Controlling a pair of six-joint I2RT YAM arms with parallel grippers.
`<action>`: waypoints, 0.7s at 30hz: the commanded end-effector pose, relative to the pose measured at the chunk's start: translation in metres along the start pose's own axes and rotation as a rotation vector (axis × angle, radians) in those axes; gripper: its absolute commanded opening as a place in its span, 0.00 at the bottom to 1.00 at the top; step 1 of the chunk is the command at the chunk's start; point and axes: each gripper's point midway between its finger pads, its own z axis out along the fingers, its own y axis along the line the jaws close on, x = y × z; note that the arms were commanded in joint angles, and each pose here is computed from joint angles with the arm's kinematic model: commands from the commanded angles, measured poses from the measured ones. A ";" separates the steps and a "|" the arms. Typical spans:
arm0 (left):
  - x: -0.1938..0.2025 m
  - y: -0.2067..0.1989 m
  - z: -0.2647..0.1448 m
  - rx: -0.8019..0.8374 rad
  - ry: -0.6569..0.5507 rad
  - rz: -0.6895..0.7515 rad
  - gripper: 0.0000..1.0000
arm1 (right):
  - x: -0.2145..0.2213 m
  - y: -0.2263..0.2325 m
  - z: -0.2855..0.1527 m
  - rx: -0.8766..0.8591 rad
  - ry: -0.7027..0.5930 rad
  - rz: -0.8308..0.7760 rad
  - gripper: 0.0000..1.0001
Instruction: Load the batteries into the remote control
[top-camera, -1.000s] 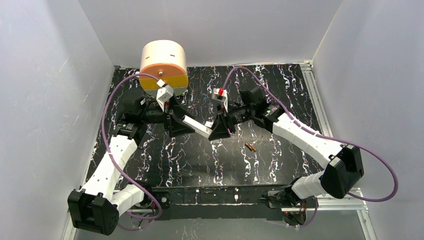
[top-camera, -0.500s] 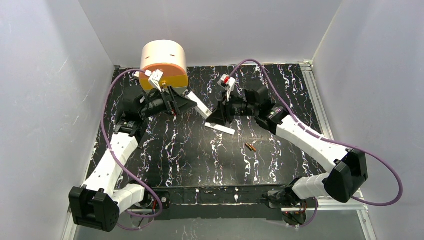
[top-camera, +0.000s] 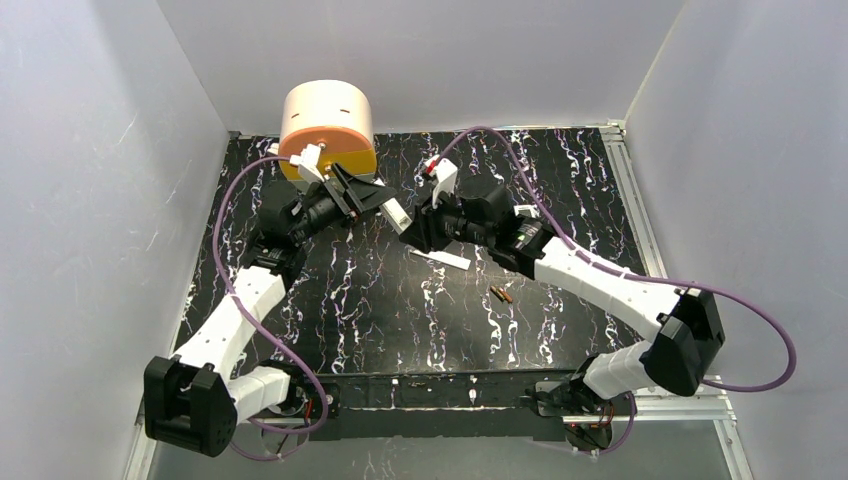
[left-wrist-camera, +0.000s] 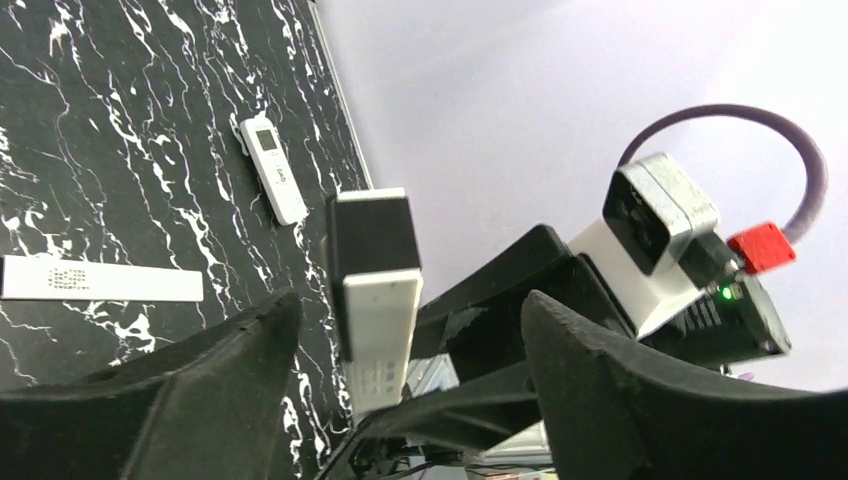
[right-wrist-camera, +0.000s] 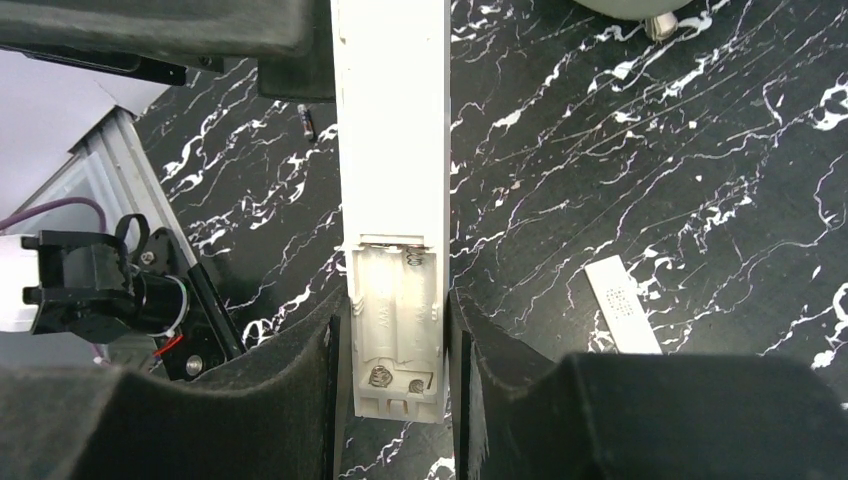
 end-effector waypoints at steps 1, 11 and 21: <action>-0.001 -0.001 0.012 0.011 -0.006 -0.053 0.70 | -0.028 0.007 0.004 0.042 -0.073 0.008 0.05; 0.000 -0.003 0.013 0.018 -0.011 0.009 0.19 | -0.016 0.006 0.014 0.076 -0.040 0.055 0.06; 0.002 0.008 0.009 -0.003 -0.006 0.235 0.00 | -0.012 -0.004 -0.011 0.081 -0.059 0.107 0.81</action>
